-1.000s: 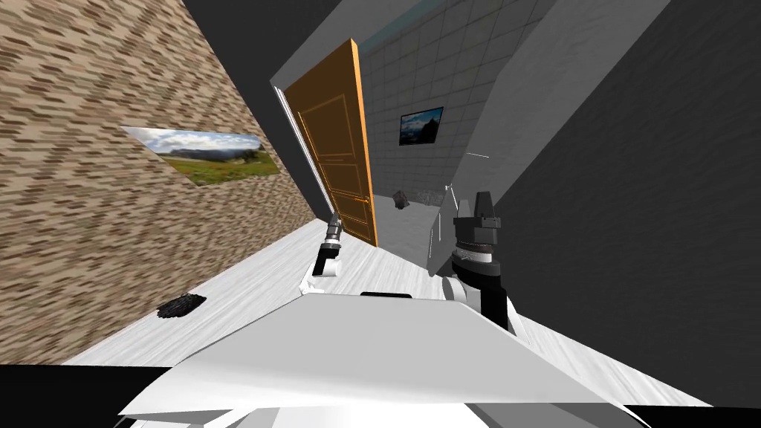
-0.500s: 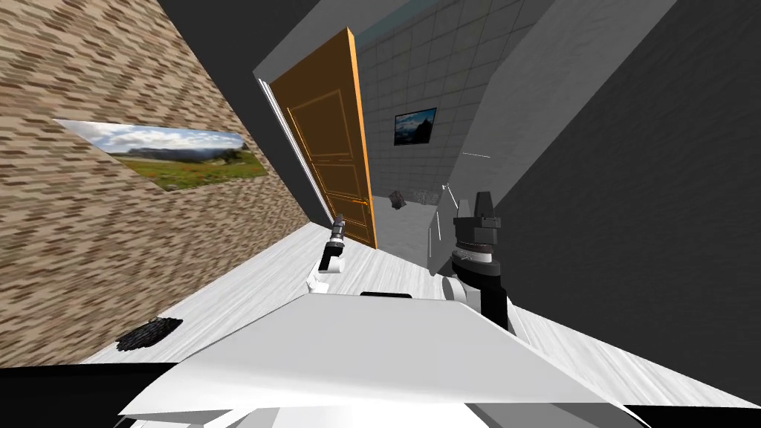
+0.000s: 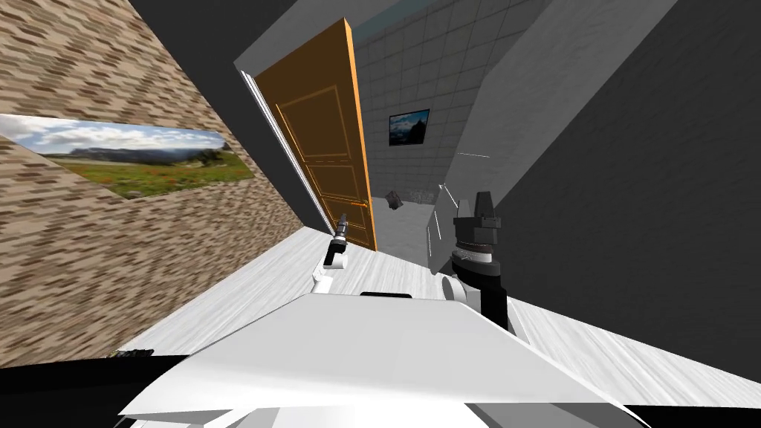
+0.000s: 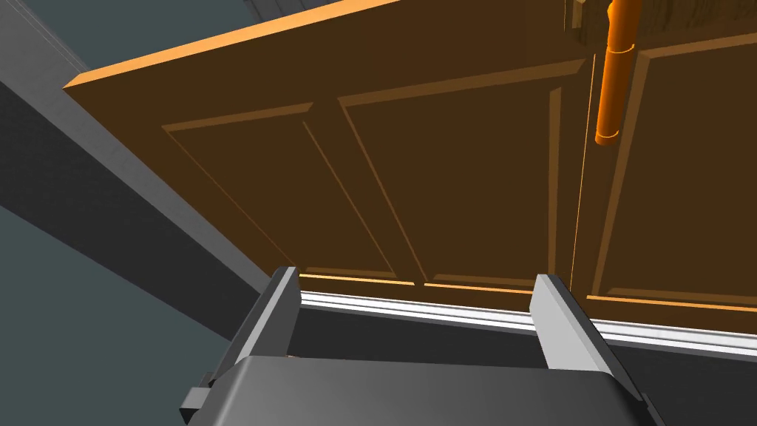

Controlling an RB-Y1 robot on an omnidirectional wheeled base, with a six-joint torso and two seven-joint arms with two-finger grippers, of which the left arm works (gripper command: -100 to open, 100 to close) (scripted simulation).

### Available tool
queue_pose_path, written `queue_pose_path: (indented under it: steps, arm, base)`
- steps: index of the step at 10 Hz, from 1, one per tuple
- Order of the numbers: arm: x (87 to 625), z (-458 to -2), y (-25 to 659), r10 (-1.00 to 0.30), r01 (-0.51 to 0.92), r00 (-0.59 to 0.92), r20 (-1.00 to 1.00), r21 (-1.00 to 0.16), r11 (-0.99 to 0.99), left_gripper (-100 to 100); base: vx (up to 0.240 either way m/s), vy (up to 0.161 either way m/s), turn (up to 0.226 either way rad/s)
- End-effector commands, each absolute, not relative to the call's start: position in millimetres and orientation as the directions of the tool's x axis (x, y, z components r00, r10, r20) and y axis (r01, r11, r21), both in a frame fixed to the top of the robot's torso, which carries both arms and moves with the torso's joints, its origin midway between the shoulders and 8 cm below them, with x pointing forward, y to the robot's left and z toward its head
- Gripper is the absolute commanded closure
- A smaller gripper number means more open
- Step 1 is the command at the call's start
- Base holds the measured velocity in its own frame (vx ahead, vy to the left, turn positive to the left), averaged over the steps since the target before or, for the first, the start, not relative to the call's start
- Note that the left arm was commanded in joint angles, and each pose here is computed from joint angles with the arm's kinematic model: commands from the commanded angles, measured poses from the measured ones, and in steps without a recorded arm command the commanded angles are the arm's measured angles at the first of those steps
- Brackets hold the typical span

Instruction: Push the door open

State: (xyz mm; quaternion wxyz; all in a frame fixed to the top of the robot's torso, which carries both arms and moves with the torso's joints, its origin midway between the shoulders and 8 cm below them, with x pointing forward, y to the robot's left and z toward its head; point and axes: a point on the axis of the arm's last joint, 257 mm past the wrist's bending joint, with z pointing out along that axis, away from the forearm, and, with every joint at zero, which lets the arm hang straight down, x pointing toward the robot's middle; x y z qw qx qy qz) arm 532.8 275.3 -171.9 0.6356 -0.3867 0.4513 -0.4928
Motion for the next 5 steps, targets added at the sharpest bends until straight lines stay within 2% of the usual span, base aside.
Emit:
queue_pose_path:
  steps: [1,5]
  arm:
    - [539.3,-182.8,271.4,-0.978,0.259,0.100,-0.183,-0.944,0.203,-100]
    - [556.8,-204.3,263.4,-0.984,0.217,0.082,-0.159,-0.961,0.173,-100]
  base:
    - [0.053,0.113,-0.149]
    - [0.045,0.135,-0.120]
